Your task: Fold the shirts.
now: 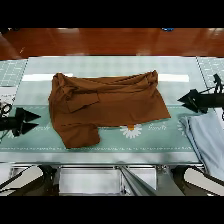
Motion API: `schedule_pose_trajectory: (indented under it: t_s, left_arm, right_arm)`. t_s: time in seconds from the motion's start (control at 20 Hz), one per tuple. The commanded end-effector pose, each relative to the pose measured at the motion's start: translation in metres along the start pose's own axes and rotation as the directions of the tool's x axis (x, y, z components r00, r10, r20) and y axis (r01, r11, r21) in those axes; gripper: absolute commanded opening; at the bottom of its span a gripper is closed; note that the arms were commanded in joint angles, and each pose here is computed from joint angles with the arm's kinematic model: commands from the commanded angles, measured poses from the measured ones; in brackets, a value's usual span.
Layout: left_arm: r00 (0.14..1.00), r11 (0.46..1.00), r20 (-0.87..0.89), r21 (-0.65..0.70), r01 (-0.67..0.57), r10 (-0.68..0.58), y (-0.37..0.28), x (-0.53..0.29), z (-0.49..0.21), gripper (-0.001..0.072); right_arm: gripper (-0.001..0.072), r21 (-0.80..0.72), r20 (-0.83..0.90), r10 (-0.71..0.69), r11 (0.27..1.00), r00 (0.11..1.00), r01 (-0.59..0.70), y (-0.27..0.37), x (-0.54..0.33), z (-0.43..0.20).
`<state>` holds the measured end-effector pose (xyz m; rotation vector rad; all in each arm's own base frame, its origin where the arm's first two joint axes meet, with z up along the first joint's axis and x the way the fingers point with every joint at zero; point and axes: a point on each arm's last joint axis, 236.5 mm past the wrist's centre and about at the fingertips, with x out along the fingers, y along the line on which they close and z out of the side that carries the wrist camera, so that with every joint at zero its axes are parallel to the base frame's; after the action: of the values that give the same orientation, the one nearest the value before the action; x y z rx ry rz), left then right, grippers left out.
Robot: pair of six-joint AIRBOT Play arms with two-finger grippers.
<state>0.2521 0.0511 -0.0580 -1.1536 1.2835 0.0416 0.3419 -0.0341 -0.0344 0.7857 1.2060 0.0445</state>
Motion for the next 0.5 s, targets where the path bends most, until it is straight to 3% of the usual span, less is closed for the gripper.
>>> schedule_pose_trajectory:
  t_s: [0.0, 0.45]
  left_arm:
    - [0.998, 0.999, -0.056, -0.024, 0.039, -0.04, 0.008, 0.016, -0.027, 0.0506]
    - [0.989, 1.0, -0.143, 0.014, -0.021, 0.023, -0.007, 0.066, -0.038, 0.0506]
  right_arm:
    - [0.041, 0.004, 0.005, 0.025, 1.0, 1.0, -0.025, -0.002, 0.004, -0.018]
    - [0.041, -0.004, -0.011, 0.037, 0.999, 0.999, -0.037, 0.001, 0.004, -0.022]
